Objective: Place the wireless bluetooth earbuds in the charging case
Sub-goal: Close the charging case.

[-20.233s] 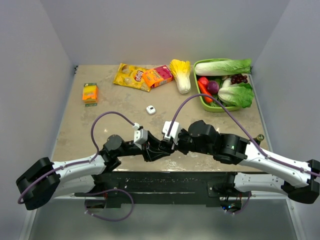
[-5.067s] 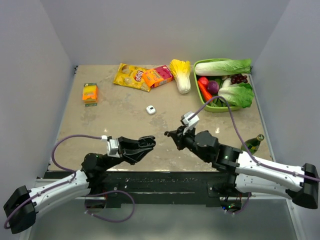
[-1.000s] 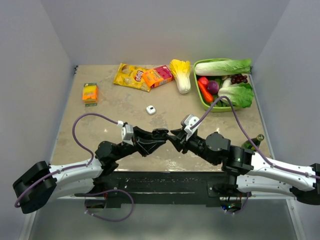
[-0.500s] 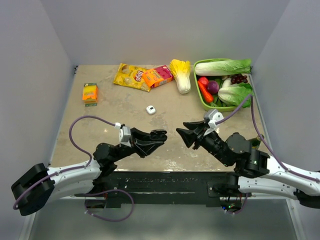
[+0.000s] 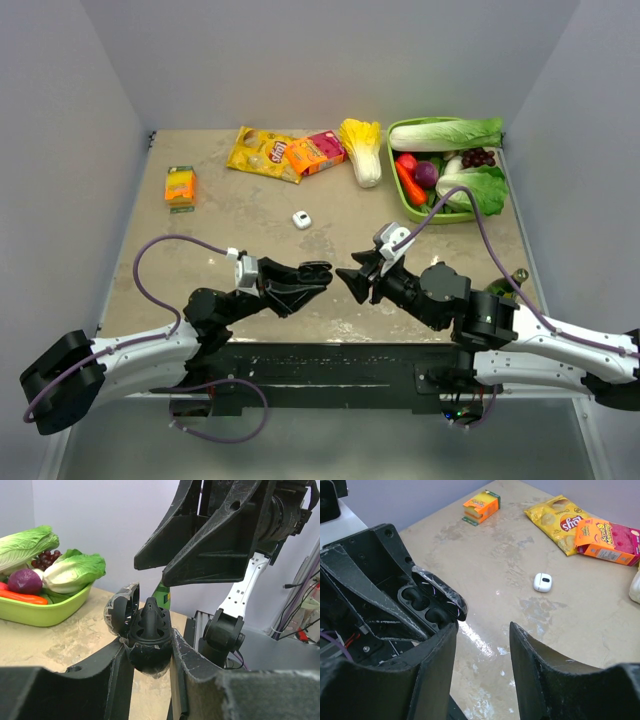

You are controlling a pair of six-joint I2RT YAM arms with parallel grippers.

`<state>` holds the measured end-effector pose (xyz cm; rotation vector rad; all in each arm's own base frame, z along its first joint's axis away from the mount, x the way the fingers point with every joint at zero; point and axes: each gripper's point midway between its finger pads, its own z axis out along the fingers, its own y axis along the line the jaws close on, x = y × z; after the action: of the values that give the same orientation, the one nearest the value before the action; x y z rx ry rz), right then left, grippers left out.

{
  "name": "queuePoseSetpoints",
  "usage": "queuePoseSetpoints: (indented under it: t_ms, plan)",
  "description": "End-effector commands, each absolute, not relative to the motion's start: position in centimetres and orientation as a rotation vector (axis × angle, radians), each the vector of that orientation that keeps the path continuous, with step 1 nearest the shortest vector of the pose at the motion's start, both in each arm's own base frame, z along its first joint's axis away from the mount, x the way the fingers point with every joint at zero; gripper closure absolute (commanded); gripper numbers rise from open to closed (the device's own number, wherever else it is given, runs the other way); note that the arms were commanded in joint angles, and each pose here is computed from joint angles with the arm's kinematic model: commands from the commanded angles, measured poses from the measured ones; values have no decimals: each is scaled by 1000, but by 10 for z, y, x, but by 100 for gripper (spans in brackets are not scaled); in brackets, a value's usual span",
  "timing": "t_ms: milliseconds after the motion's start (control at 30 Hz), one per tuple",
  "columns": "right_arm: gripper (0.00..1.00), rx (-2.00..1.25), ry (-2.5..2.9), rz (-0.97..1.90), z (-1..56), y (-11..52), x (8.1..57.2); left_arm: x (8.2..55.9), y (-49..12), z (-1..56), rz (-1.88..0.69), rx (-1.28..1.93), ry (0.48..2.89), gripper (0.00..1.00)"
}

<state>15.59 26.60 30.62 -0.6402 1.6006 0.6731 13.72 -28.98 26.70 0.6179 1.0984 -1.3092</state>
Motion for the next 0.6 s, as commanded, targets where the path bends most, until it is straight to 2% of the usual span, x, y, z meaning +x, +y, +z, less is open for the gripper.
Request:
queuePoseSetpoints:
  t_ms: [0,567]
  plan:
    - [50,-622,1588,688,312,269,157,131,-286,283,-1301,637,999,100]
    - [49,-665,1608,673,300,282,158,123,-290,283,-1320,680,972,100]
